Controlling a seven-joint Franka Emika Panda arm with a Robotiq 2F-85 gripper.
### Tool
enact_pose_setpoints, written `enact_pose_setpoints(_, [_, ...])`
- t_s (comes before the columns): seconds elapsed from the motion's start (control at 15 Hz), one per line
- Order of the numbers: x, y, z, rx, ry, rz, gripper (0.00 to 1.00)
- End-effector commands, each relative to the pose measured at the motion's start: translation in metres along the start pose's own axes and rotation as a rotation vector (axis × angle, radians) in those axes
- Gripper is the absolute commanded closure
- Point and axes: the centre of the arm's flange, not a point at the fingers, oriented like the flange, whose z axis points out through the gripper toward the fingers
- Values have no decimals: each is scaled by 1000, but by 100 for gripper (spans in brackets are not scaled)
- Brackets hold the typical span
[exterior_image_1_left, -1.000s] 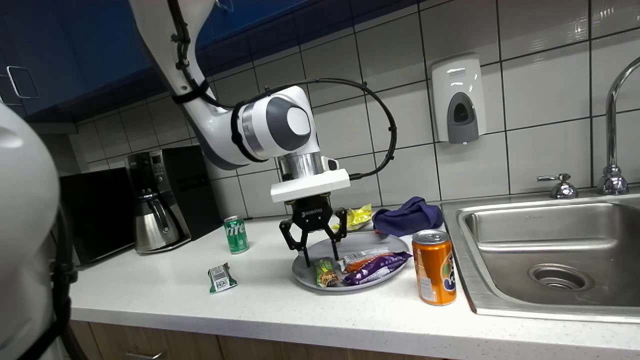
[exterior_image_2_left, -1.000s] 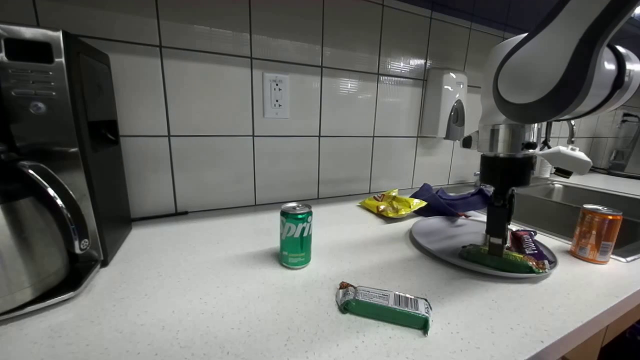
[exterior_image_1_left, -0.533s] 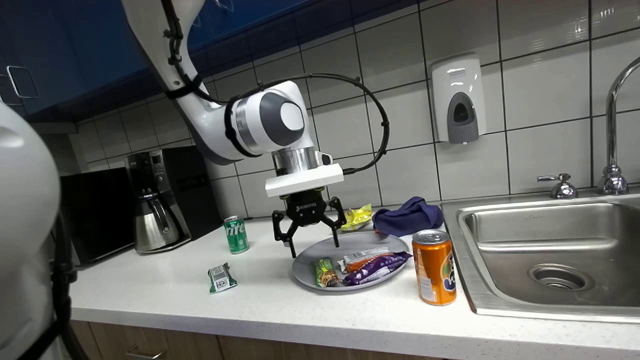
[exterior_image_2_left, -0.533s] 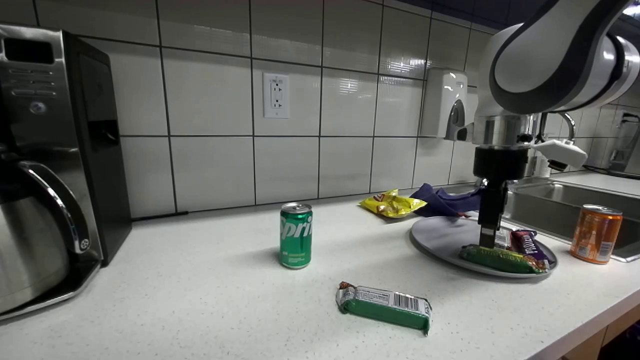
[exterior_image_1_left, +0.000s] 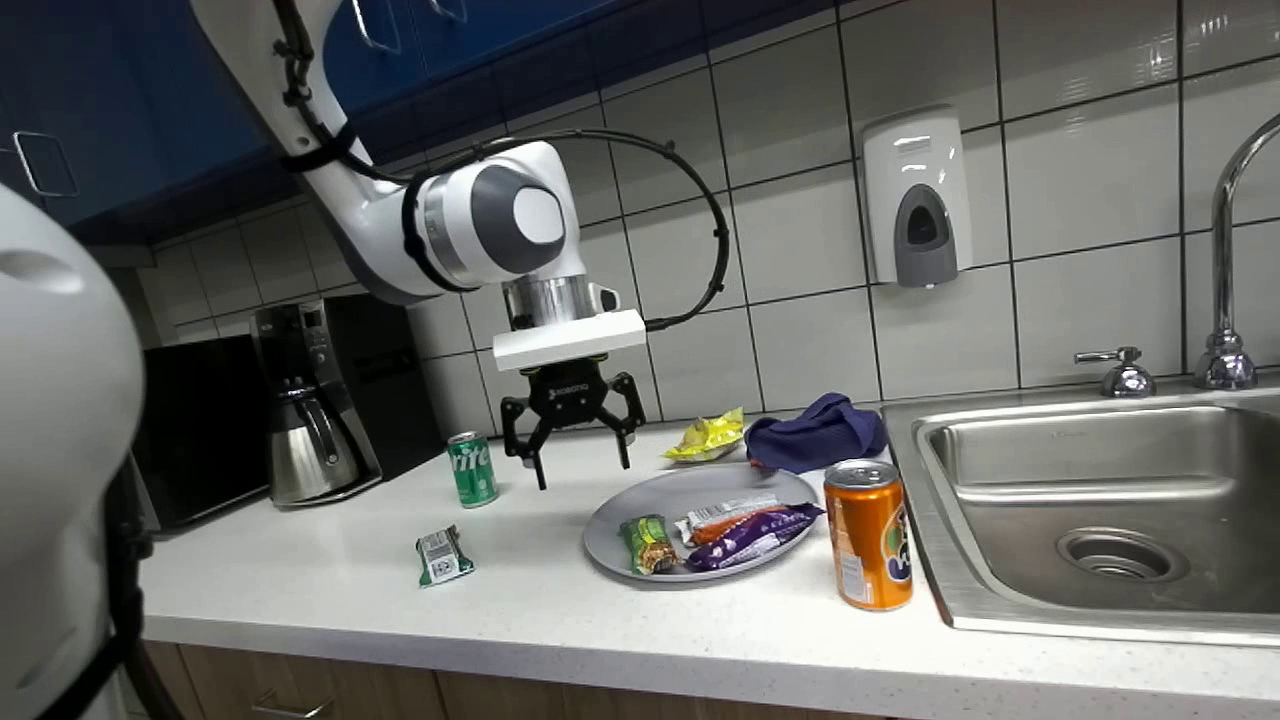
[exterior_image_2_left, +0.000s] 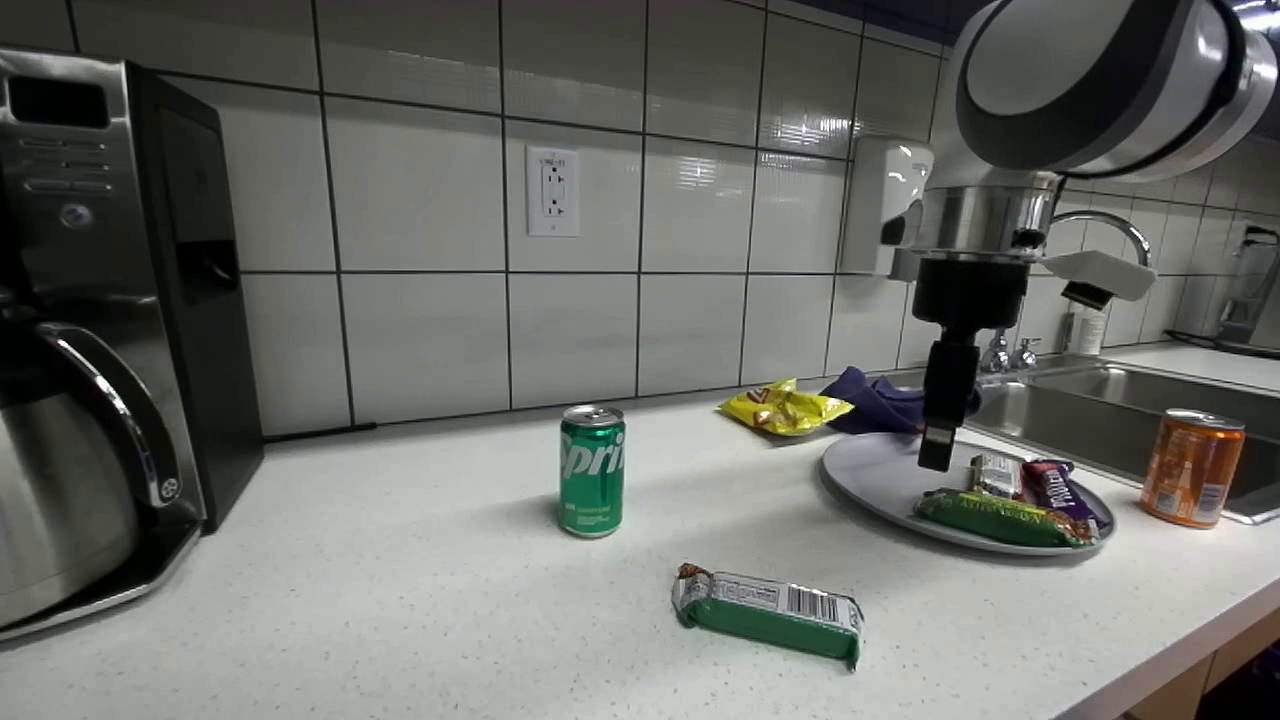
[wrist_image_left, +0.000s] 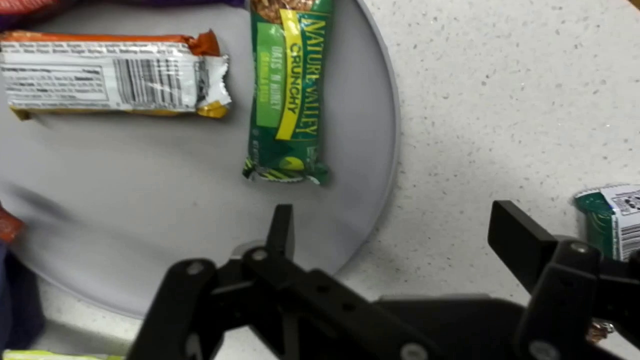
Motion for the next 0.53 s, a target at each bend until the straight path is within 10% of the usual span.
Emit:
enact_pose_setpoints(0.0, [6, -29, -13, 43, 18, -92, 0])
enact_pose_setpoints(0.47, [33, -85, -3, 107, 6, -234, 0])
